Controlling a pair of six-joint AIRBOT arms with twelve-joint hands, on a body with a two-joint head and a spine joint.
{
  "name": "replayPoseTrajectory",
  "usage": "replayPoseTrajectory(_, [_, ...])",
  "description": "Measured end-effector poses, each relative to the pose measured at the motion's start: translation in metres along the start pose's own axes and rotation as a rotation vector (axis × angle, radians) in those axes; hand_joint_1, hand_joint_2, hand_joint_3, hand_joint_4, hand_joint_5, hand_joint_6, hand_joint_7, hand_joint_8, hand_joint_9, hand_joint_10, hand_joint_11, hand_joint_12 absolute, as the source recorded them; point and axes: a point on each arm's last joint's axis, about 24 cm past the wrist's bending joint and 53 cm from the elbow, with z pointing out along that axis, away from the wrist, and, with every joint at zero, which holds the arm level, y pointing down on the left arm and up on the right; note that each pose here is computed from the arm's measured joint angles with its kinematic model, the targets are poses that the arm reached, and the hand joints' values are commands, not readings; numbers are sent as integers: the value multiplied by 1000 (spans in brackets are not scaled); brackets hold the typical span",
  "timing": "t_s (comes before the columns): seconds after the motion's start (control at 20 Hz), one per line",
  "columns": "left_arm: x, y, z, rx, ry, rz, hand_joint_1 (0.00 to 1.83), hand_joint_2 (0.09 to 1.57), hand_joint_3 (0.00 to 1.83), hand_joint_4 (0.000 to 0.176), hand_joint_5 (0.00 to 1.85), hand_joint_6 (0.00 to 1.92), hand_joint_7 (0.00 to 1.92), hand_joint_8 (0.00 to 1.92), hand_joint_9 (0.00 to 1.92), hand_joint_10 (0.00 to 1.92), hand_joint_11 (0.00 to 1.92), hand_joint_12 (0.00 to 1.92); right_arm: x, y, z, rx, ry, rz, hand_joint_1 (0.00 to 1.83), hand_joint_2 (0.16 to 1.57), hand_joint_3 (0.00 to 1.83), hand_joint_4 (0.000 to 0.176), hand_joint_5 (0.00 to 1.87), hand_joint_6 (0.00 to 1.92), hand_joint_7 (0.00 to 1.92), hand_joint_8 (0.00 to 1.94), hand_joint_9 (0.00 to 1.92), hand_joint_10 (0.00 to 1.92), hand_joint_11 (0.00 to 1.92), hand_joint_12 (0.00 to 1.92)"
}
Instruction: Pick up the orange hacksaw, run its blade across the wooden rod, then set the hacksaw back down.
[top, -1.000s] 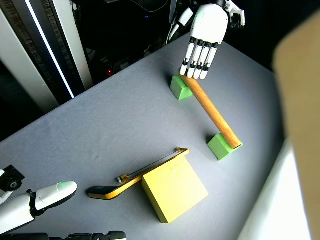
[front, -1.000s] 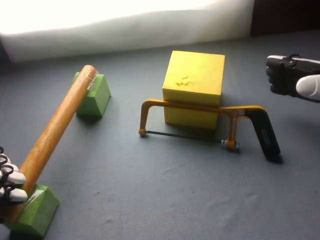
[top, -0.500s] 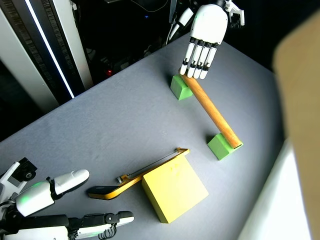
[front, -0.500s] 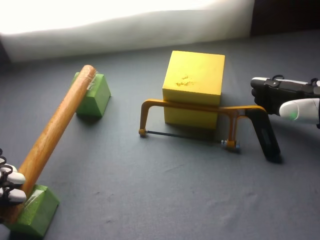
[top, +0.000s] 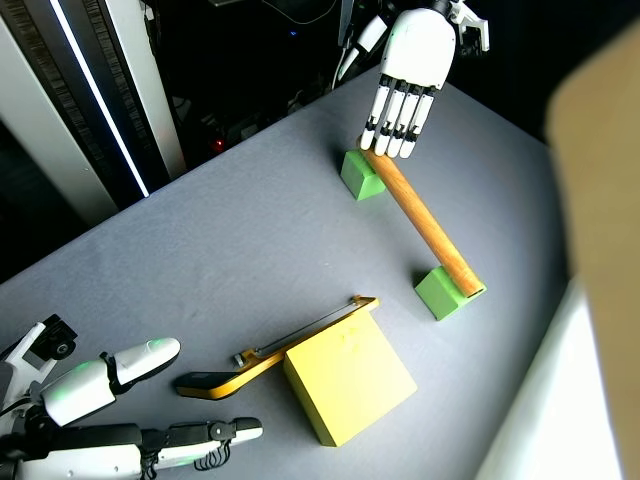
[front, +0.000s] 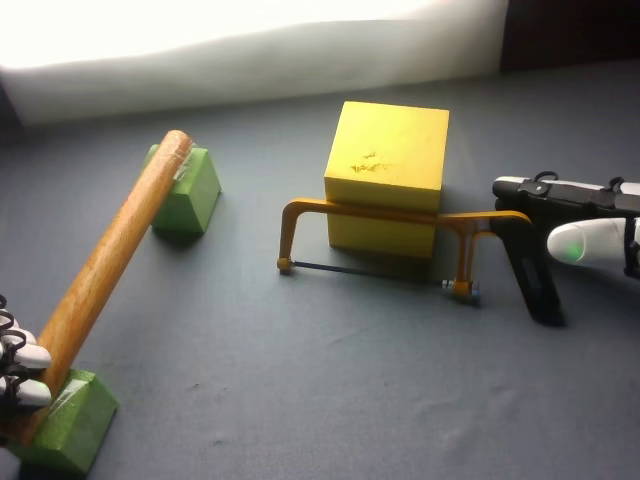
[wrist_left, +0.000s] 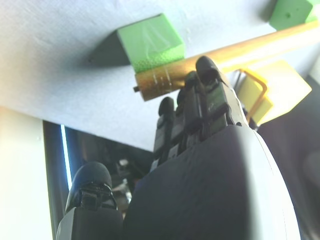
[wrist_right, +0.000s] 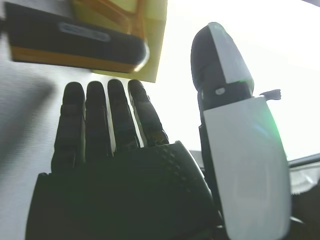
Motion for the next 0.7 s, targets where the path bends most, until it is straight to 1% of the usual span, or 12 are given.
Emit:
replayPoseTrajectory(0.05, [0, 0, 0, 0, 0, 0, 0, 1197, 2, 0, 151, 4, 112, 3, 112, 3, 0, 401, 0, 0, 0, 1, -1, -3, 616, 1136, 3, 0, 0, 0, 15, 2, 28, 3, 0, 131])
replayPoseTrajectory(0.1, [0, 0, 0, 0, -1, -1, 0, 1197, 2, 0, 145, 1, 114, 4, 115, 4, 0, 394, -1, 1, 0, 0, -3, -14, 593, 1154, 7, 0, 0, 0, 2, 0, 6, 0, 0, 71])
replayPoseTrajectory(0.15, [0, 0, 0, 0, -2, -2, 0, 1197, 2, 0, 145, 1, 114, 4, 115, 4, 0, 394, -2, 1, 0, 0, -7, -17, 593, 1154, 7, 0, 0, 0, 2, 0, 6, 0, 0, 71])
replayPoseTrajectory(0.2, [0, 0, 0, -1, -3, -7, 0, 1196, 1, 0, 125, 1, 86, 4, 91, 5, 0, 323, -5, 1, 0, -2, -14, -18, 646, 1136, 0, 0, 0, 0, 1, 0, 9, 2, 1, 67])
replayPoseTrajectory(0.25, [-1, 0, 0, -1, -6, -9, 0, 1196, 1, 0, 125, 2, 90, 8, 90, 6, 0, 307, -6, 0, 1, -3, -17, -15, 612, 1144, 0, 0, 0, 0, 9, 0, 19, 1, 0, 123])
replayPoseTrajectory(0.35, [-1, 0, 0, -1, -6, -9, 0, 1201, 1, 0, 149, 6, 103, 5, 105, 6, 0, 383, -5, 0, 2, -3, -14, -26, 616, 1136, 0, 0, 9, 2, 35, 4, 48, 5, 0, 222])
replayPoseTrajectory(0.5, [0, 0, 0, -3, -3, -13, 0, 1198, 0, 0, 114, 0, 79, 0, 89, 1, 0, 343, -7, 1, 4, -4, -20, -46, 608, 1145, 0, 0, 9, 3, 23, 0, 41, 0, 0, 198])
replayPoseTrajectory(0.55, [0, 1, 0, -4, -3, -12, 0, 1196, 0, 0, 127, 4, 86, 2, 97, 3, 0, 364, -7, 1, 4, -5, -21, -45, 603, 1152, 1, 0, 1, 0, 4, 0, 18, 1, 0, 145])
replayPoseTrajectory(0.6, [0, 1, 0, -3, -3, -10, 0, 1194, 0, 0, 129, 4, 88, 3, 96, 2, 0, 365, -5, 1, 7, -7, -16, -48, 607, 1143, 0, 0, 4, 1, 15, 5, 27, 6, 0, 136])
replayPoseTrajectory(0.7, [-1, 0, 0, -3, -6, -12, 0, 1190, 0, 0, 114, 3, 80, 1, 85, 2, 0, 298, -2, 1, 12, -11, -9, -51, 630, 1138, 0, 0, 9, 3, 17, 4, 29, 5, 0, 133])
